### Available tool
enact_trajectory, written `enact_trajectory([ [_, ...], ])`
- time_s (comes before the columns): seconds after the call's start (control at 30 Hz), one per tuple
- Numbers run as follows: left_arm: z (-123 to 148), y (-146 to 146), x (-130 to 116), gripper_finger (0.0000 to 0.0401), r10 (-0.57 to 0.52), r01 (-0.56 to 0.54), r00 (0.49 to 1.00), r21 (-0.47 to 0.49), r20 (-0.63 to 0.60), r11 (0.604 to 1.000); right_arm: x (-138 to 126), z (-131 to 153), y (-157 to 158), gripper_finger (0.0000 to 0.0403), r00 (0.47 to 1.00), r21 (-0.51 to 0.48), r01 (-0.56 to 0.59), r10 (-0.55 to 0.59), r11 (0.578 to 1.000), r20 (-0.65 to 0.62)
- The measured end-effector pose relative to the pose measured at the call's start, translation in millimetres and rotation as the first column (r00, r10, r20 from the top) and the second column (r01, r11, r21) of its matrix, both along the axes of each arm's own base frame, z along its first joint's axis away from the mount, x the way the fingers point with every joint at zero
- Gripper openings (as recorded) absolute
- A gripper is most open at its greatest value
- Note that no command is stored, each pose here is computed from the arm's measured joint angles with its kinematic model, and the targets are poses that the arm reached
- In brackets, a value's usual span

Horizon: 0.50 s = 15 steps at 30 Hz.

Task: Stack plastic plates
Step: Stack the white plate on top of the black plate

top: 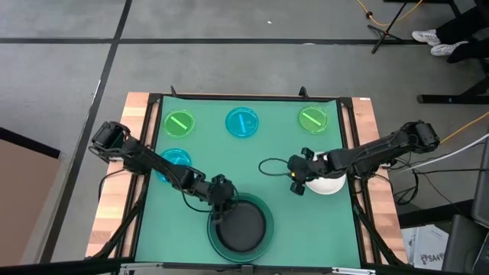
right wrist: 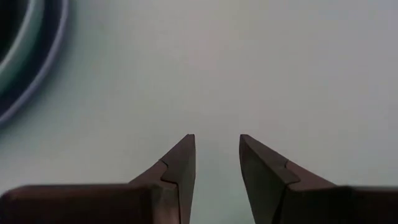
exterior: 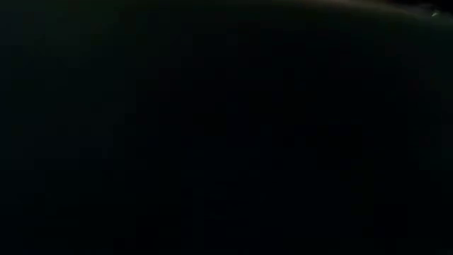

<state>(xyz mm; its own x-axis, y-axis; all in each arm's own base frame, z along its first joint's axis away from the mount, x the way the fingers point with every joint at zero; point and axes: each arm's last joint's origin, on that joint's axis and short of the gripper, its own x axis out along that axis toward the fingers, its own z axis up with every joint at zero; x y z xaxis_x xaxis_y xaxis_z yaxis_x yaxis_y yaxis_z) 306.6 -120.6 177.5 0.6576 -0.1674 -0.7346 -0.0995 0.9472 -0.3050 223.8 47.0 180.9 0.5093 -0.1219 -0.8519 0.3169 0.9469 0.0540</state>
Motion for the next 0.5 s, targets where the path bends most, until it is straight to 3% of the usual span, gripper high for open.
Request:
enact_trajectory([
  [0.27, -4.2, -10.7, -10.9, 0.0115, 0.051, -0.049, 0.999, 0.148, -0.013, 0.988, -24.2, -1.6, 21.4, 0.0115, 0.967, 0.042, 0.203, -0.193, 0.978, -0.163],
  [0.5, -3.9, -12.3, -11.5, 0.0115, 0.061, -0.06, 0.998, 0.158, -0.002, 0.986, -28.6, -8.0, 25.8, 0.0115, 0.924, 0.05, 0.334, -0.316, 0.941, -0.215],
])
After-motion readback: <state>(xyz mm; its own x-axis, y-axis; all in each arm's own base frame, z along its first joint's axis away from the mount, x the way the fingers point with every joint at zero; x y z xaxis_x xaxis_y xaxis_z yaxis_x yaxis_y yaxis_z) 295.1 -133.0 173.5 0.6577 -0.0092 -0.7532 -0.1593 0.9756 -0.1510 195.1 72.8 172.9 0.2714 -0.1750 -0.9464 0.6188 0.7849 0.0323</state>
